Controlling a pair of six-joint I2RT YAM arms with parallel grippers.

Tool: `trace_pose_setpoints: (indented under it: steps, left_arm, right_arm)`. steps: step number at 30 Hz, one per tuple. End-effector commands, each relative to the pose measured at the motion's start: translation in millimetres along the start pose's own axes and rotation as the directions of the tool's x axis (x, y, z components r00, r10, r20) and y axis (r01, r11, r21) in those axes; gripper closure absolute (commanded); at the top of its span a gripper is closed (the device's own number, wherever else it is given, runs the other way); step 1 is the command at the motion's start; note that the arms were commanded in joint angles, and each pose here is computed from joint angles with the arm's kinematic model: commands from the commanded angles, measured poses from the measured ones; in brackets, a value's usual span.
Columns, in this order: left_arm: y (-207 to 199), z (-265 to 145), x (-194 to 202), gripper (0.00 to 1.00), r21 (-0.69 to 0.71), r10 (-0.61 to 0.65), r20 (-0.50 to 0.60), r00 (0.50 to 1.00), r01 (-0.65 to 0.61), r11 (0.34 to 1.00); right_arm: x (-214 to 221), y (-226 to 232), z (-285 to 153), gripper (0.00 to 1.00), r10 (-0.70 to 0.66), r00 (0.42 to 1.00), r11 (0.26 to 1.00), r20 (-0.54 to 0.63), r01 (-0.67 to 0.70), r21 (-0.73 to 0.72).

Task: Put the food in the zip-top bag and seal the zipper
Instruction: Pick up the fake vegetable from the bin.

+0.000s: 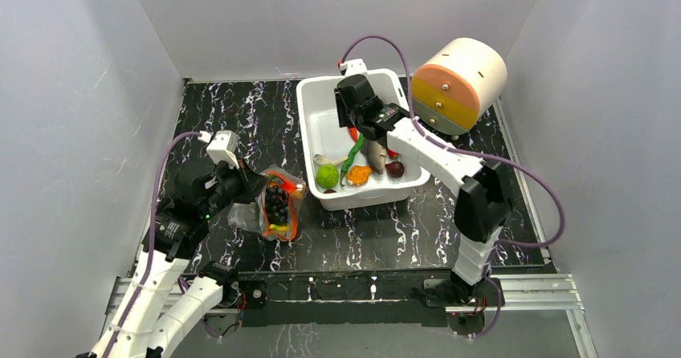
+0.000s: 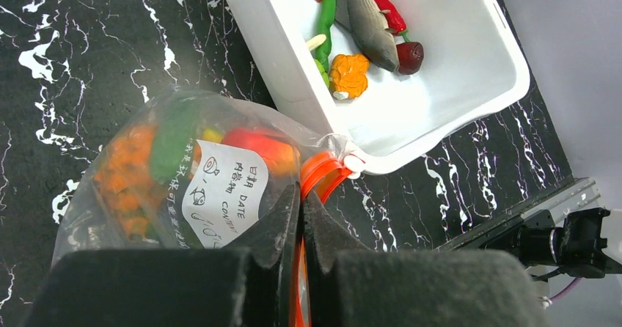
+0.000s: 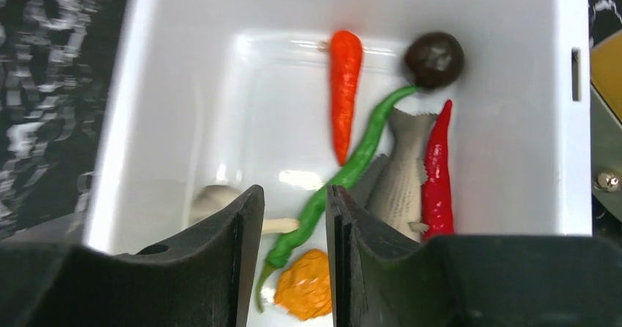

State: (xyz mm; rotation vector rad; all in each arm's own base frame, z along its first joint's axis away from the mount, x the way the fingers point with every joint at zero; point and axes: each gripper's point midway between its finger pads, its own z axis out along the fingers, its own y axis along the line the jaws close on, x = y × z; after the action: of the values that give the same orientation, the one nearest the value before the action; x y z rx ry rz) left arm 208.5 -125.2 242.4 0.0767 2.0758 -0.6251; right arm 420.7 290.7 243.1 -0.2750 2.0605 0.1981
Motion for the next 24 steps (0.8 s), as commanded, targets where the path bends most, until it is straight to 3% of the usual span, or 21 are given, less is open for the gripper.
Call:
trace_pose_setpoints:
  steps: [1,11,19,24]
  left_arm:
    - [0,-7,-2,1.0,0.007,0.024,0.034,0.999,-0.024,1.0]
    - [2,-8,6,1.0,0.004,0.006,0.029,1.0,-0.007,1.0]
    - [2,-9,13,1.0,0.008,-0.015,0.013,1.0,0.015,1.0]
    - [1,-10,13,1.0,0.016,-0.028,0.016,0.999,0.027,1.0]
  right_arm:
    - [25,-30,47,0.67,0.013,0.999,0.993,-0.05,-0.007,0.117]
    - [71,-62,117,0.7,0.032,0.986,0.973,-0.163,0.006,0.23]
    - [79,-82,143,0.71,0.054,0.987,0.95,-0.154,-0.003,0.312]
    - [88,-83,155,0.66,0.049,0.983,0.958,-0.178,0.004,0.287]
